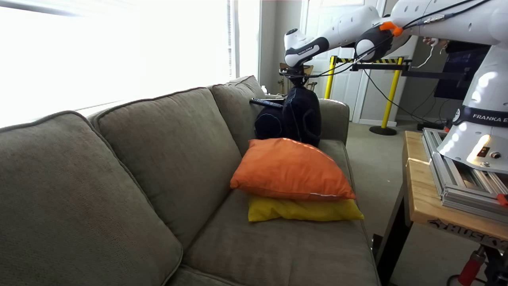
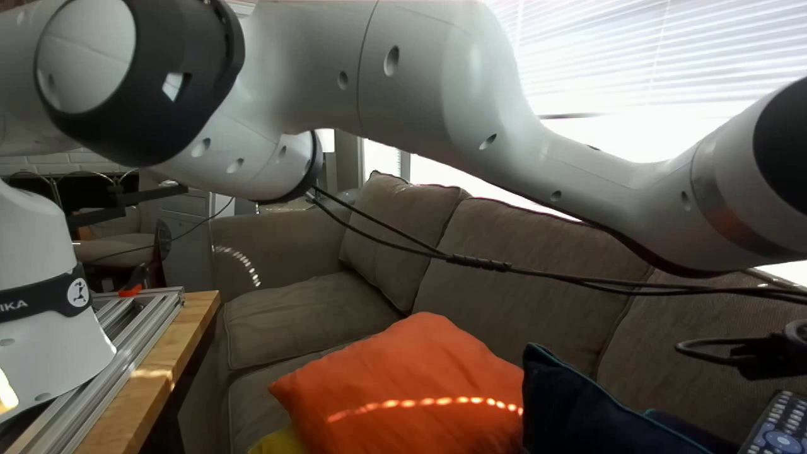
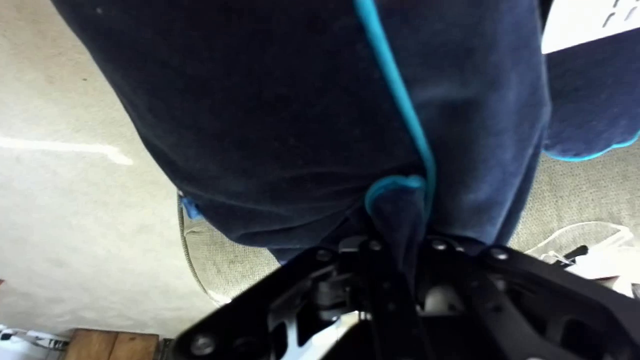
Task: Move the blue pillow to the right.
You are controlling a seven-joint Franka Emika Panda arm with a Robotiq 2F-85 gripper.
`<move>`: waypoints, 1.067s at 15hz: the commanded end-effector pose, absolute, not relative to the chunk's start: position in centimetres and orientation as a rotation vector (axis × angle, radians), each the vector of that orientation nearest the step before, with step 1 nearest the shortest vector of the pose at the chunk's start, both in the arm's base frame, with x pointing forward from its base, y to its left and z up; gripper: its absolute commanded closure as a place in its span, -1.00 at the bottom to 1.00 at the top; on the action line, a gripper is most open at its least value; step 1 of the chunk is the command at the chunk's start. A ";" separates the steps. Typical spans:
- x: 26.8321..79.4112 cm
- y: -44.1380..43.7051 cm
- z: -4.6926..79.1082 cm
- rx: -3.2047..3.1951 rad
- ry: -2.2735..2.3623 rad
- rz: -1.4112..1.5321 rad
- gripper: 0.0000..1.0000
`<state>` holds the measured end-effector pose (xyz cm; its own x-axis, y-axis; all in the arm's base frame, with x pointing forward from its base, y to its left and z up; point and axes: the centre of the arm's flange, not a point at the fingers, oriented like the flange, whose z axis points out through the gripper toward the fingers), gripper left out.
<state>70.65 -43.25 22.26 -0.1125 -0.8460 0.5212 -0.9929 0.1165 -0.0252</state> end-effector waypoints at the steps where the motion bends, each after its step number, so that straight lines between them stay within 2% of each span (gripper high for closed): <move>1: 78.1 -45.1 22.0 1.853 -2.096 0.589 0.95; 7: 80.0 -42.1 21.2 2.089 -2.201 0.478 0.95; 8: 80.1 -41.9 21.1 2.101 -2.193 0.473 0.30; 10: 80.2 -41.9 21.1 2.103 -2.189 0.477 0.16; 16: 80.5 -41.6 21.1 2.104 -2.163 0.519 -0.66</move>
